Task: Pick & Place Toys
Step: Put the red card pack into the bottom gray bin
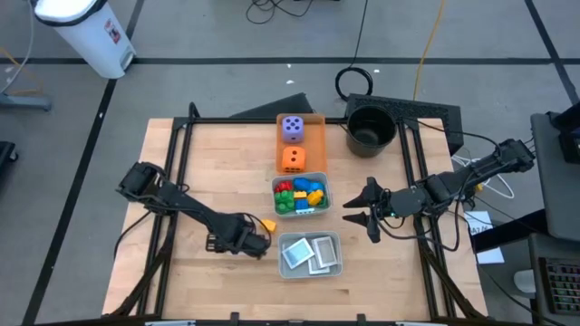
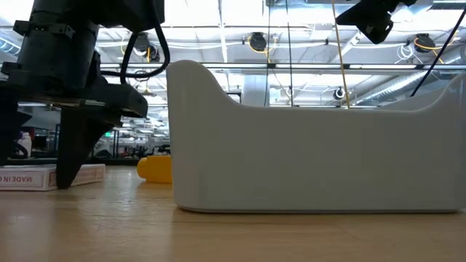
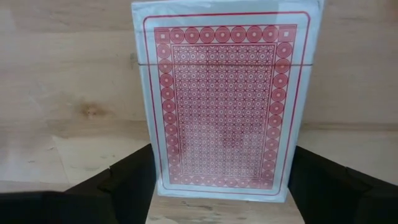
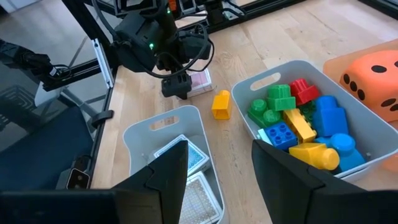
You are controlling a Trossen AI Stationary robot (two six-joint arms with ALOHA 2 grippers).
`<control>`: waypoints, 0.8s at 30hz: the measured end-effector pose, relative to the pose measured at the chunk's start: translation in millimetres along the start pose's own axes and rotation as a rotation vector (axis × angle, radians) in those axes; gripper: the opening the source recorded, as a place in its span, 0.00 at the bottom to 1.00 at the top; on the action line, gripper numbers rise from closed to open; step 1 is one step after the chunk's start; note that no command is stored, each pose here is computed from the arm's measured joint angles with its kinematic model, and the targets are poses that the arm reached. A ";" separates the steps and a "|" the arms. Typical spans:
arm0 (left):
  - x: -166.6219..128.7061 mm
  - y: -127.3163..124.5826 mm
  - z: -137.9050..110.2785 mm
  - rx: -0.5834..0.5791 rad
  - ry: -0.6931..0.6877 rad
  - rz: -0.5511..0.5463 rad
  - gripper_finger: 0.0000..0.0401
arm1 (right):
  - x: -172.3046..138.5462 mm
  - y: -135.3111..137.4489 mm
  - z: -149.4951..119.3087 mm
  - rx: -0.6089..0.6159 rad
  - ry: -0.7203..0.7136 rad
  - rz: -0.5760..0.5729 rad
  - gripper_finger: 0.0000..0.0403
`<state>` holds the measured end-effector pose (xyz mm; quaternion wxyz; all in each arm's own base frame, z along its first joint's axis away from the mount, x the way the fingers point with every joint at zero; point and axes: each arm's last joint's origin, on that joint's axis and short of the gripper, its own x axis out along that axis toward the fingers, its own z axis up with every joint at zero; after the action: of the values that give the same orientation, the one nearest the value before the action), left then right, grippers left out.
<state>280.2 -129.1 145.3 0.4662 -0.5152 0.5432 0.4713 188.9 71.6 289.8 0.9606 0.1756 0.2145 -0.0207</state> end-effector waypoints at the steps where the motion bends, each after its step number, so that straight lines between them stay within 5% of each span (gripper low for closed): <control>1: -2.7 1.6 0.6 0.005 -0.010 -0.005 0.78 | 0.0 0.0 0.0 -0.003 0.000 0.000 0.42; 9: -45.9 17.4 3.2 0.046 -0.180 -0.171 0.74 | 0.0 1.1 1.9 0.003 -0.018 0.012 0.42; 16: -99.6 24.5 5.2 0.058 -0.439 -0.588 0.75 | -1.3 11.6 15.6 -0.025 -0.074 0.277 0.42; 24: -160.6 7.6 3.7 0.313 -0.507 -1.057 0.75 | -1.0 12.2 27.2 -0.131 -0.154 0.403 0.42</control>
<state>278.2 -105.9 304.4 0.8223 -0.5122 0.1486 0.1984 200.4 73.6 317.3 0.9682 0.1499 0.1020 0.1723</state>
